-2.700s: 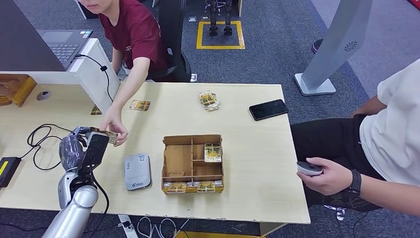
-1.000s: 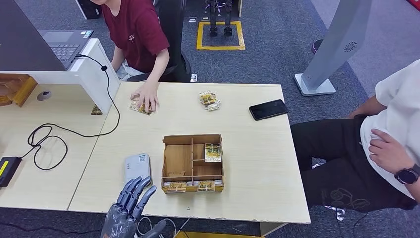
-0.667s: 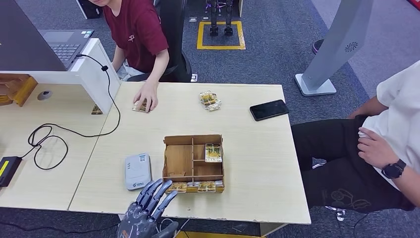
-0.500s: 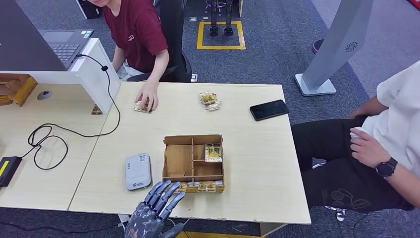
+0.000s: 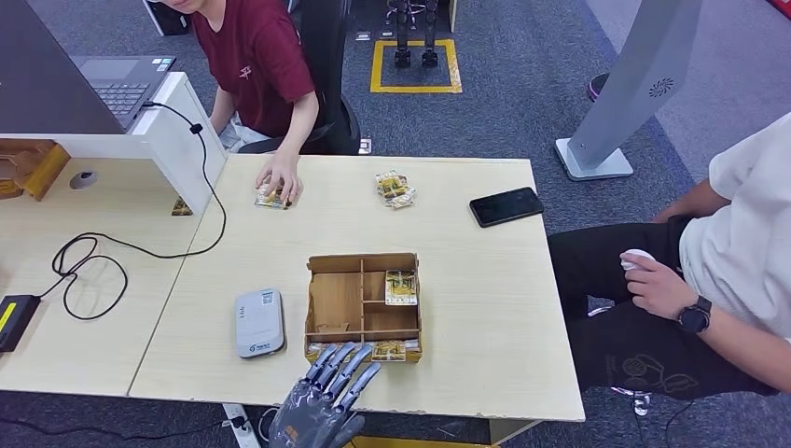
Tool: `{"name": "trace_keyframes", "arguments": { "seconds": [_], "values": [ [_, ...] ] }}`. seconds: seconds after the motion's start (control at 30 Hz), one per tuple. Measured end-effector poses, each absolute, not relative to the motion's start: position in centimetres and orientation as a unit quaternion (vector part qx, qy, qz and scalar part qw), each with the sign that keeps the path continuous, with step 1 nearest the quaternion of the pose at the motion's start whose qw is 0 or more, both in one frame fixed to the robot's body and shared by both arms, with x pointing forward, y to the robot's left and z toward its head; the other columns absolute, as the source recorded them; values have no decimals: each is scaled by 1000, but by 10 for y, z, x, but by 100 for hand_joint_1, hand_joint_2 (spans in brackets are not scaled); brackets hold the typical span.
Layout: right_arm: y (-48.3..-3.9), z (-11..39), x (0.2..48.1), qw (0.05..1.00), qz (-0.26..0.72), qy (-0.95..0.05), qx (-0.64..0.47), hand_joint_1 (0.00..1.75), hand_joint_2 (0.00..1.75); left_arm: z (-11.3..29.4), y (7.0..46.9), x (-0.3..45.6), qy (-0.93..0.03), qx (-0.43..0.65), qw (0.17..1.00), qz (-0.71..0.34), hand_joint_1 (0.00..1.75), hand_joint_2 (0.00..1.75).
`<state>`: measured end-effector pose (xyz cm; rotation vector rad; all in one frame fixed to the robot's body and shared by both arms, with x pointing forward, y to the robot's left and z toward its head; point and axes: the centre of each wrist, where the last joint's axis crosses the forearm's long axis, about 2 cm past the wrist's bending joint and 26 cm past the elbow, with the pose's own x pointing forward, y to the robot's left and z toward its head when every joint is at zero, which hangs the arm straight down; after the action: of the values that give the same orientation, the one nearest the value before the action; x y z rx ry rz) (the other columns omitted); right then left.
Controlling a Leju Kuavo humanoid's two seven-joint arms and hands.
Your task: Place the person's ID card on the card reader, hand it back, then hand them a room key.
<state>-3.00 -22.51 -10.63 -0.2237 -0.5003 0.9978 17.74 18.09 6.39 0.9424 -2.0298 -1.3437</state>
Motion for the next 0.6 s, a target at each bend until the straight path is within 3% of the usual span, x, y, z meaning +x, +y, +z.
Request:
{"name": "trace_keyframes", "arguments": {
  "seconds": [0.6],
  "values": [
    [-225, -106, -25, 836, 483, -240, -107, 0, 175, 48, 192, 203, -697, 409, 319, -495, 0, 175]
  ]
}}
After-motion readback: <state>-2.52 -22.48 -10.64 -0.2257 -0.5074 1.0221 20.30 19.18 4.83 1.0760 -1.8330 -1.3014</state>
